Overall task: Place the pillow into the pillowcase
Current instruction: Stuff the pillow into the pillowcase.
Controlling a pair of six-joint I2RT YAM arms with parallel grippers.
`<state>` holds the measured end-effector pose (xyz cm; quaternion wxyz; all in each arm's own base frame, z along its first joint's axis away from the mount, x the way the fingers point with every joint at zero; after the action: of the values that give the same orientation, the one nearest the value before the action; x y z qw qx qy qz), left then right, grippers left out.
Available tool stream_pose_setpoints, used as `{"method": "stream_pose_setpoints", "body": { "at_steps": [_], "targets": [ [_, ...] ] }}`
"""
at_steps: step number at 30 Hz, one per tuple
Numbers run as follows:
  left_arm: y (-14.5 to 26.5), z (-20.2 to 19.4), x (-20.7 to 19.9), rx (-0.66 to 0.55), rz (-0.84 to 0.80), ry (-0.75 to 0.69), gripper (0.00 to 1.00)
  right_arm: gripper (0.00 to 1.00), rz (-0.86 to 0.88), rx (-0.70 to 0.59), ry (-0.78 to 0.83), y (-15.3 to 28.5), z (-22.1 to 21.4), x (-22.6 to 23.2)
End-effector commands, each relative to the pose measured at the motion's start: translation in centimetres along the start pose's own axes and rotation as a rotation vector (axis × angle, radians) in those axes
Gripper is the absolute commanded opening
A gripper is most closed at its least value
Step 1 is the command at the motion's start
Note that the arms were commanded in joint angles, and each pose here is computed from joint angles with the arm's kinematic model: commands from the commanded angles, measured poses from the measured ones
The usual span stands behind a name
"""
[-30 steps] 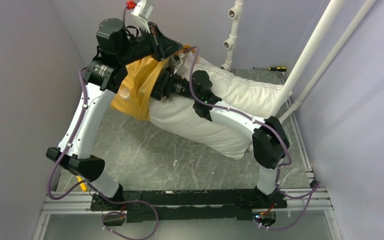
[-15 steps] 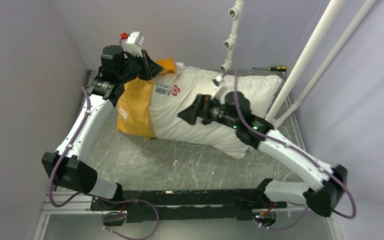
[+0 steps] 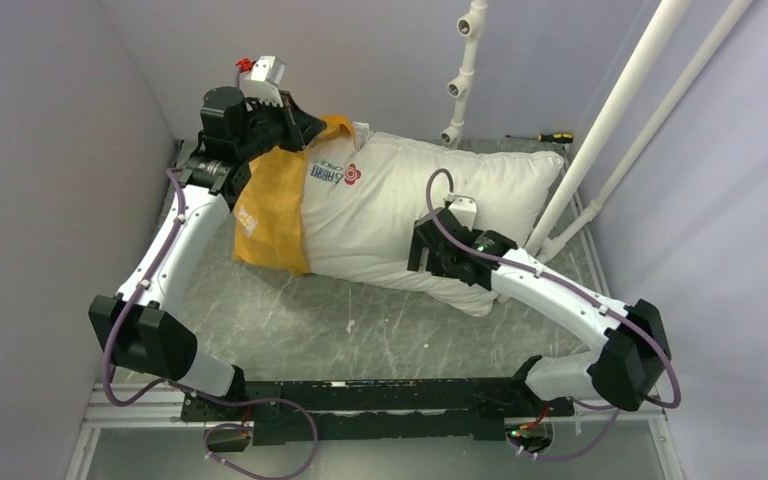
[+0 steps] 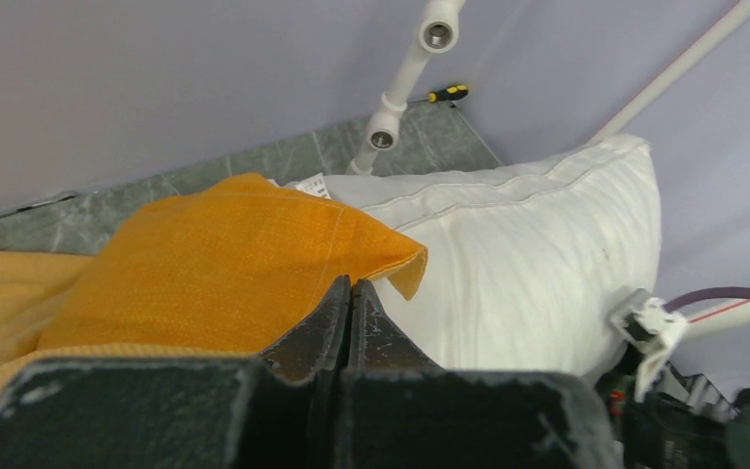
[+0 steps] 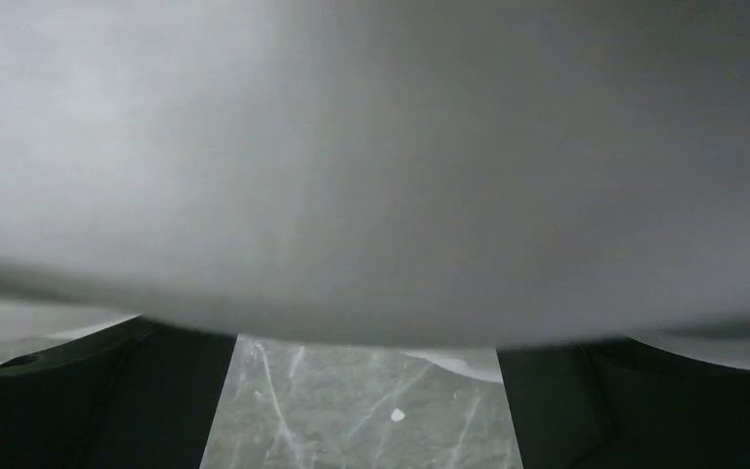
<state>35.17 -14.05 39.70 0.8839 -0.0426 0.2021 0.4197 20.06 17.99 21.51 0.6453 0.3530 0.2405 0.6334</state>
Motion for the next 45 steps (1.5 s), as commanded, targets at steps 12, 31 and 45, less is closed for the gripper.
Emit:
{"method": "stream_pose_setpoints", "body": {
  "at_steps": [12,31,45],
  "targets": [
    [3.4,1.8,-3.7,-0.009,-0.150,-0.088,0.00,0.00,0.553,-0.182,0.000,-3.3,4.0,3.7],
    [-1.3,0.5,-13.3,0.191,-0.336,-0.112,0.00,0.00,1.249,-0.236,-0.029,10.0,5.4,14.2],
    [0.3,1.8,-15.4,0.251,-0.366,-0.123,0.00,0.00,1.571,-0.302,-0.136,18.5,9.8,14.5]
  ]
}}
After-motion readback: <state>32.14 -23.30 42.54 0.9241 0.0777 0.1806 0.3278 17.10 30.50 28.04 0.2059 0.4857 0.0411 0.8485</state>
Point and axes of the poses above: each gripper's point midway between its finger pads, its own y axis back along the fingers, its own x axis along the line the jaws close on, z = x × y, the point moved 9 cm from there along y, back along the fingers, and after that the axes turned 2 degrees about y, right-handed, at the moved point
